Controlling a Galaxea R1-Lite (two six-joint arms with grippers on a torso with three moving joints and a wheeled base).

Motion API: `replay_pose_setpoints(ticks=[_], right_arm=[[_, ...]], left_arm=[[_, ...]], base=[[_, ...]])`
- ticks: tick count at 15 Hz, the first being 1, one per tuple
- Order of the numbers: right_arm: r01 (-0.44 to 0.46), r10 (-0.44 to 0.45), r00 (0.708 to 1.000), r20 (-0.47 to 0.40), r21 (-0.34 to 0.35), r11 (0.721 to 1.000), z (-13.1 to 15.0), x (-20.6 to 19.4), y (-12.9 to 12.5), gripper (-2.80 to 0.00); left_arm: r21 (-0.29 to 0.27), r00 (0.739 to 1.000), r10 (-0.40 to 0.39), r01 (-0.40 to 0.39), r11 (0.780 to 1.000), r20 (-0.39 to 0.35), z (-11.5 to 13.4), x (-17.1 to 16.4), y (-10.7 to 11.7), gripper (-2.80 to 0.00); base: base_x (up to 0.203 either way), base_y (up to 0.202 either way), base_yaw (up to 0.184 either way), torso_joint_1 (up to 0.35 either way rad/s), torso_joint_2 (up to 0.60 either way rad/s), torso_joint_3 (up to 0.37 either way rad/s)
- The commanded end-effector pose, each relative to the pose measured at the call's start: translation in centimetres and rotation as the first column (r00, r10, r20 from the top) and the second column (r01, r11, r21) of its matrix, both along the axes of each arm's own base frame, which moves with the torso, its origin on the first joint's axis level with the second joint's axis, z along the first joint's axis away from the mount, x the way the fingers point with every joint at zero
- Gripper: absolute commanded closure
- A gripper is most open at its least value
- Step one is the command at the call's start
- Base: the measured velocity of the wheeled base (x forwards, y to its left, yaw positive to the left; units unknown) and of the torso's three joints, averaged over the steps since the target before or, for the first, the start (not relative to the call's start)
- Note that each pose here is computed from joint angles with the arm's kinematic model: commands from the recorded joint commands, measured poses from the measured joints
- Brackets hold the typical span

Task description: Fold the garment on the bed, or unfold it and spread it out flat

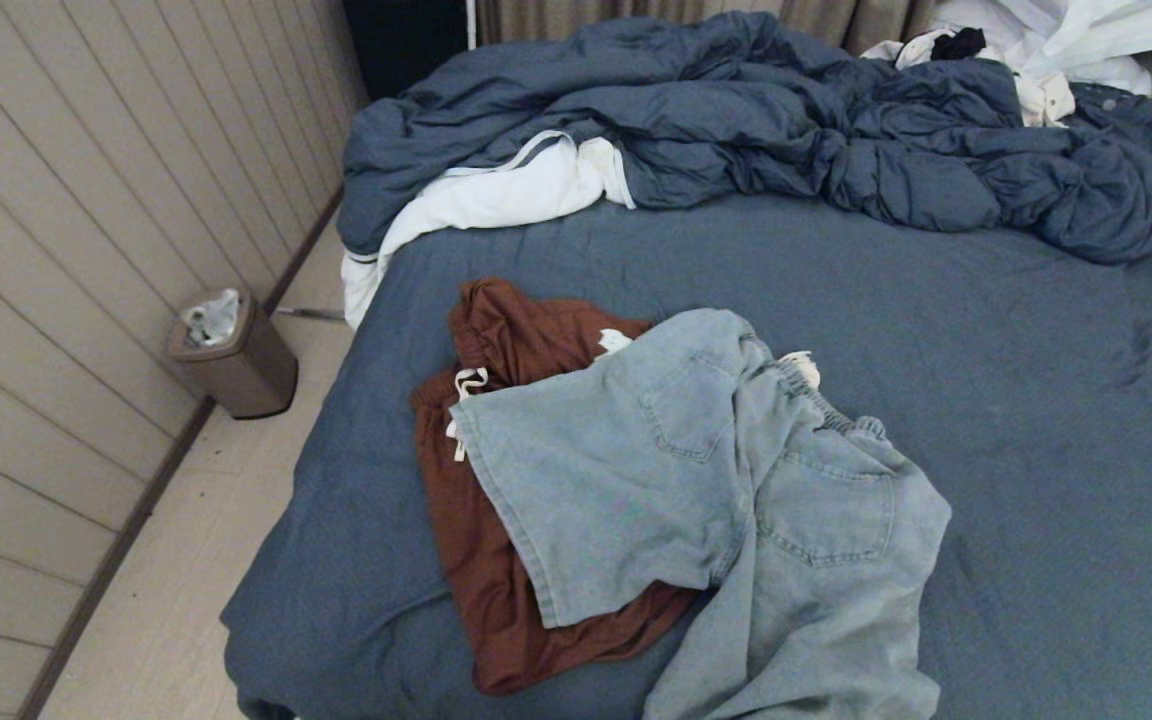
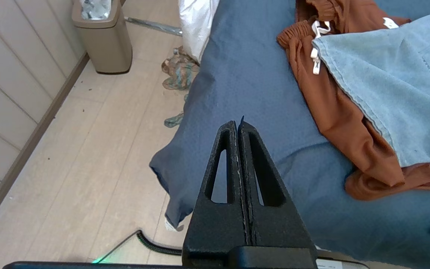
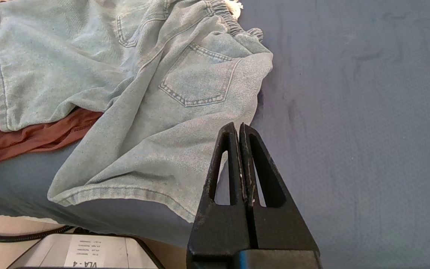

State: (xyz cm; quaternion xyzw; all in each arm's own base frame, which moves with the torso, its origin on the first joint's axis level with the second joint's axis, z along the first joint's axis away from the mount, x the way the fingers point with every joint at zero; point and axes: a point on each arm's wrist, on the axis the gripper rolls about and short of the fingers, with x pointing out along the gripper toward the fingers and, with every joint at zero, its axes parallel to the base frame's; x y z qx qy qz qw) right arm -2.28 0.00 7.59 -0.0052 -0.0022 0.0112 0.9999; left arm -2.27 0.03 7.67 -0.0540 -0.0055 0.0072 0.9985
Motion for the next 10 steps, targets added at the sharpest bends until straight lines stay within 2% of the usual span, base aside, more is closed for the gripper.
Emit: replay_pose_setpoints(ticks=[1,10], right_arm=[[-0.001,0.001,1.000,0.000,0.000,1.000,0.00,0.00,0.00,0.00],[-0.001,0.001,1.000,-0.001,0.000,1.000,-0.01,0.00,0.00,0.00]], left_arm=[[-0.001,1.000,0.000,0.000,1.000,-0.001,0.01,0.01,0.00,0.00],[-0.001,1.000,0.000,0.000,1.000,-0.001,0.01,0.01,0.00,0.00]], base=[[0.000,0.000,0.000,0.000,0.00,0.000],[0.000,0.000,0.000,0.000,0.00,0.000]])
